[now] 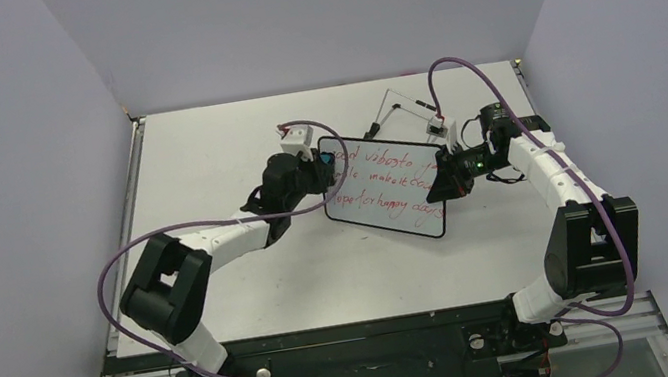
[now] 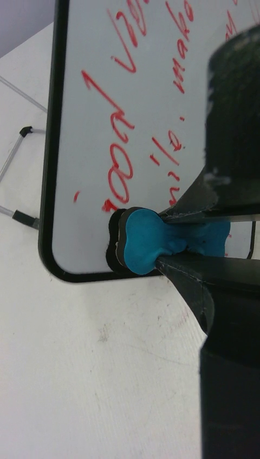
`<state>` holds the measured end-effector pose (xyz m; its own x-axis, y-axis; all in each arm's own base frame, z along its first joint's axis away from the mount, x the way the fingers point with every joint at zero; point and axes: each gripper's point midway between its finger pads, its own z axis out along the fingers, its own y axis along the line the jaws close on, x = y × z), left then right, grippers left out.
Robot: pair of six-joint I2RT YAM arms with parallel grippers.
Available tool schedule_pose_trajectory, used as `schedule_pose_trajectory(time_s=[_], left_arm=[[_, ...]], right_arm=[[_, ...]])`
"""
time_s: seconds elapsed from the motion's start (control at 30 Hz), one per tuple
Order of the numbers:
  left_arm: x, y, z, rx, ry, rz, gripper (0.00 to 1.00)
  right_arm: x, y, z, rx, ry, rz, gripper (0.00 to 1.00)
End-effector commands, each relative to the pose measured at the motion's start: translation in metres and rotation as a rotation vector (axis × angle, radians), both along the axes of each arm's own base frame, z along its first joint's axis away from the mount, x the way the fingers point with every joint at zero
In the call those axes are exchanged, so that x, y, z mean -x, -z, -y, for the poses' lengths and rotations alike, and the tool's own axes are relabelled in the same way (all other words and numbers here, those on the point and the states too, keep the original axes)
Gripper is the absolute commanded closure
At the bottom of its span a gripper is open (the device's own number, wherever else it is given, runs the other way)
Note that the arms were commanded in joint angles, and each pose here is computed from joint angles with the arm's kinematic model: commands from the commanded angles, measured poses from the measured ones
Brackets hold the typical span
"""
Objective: Erase the whiteboard
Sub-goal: Erase the whiteboard at the center of the board.
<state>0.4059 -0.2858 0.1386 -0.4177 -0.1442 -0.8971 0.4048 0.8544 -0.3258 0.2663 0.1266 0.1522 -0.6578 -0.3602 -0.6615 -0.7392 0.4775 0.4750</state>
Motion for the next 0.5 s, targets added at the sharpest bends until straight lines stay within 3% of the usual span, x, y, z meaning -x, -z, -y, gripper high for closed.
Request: schedule_pose_trajectory(time_s=[0.0, 0.2, 0.47], left_arm=[[0.017, -0.042, 0.036, 0.084, 0.086, 0.081, 1.0], [-0.003, -0.06, 0.019, 0.096, -0.009, 0.098, 1.0], [-0.005, 0.0, -0.011, 0.066, -0.086, 0.006, 1.0]], right_arm=[[0.003, -0.002, -0.007, 0.012, -0.087, 0.05, 1.0], [0.003, -0.002, -0.007, 0.013, -0.087, 0.052, 1.0], [0.004, -0.003, -0.007, 0.01, -0.09, 0.052, 1.0]])
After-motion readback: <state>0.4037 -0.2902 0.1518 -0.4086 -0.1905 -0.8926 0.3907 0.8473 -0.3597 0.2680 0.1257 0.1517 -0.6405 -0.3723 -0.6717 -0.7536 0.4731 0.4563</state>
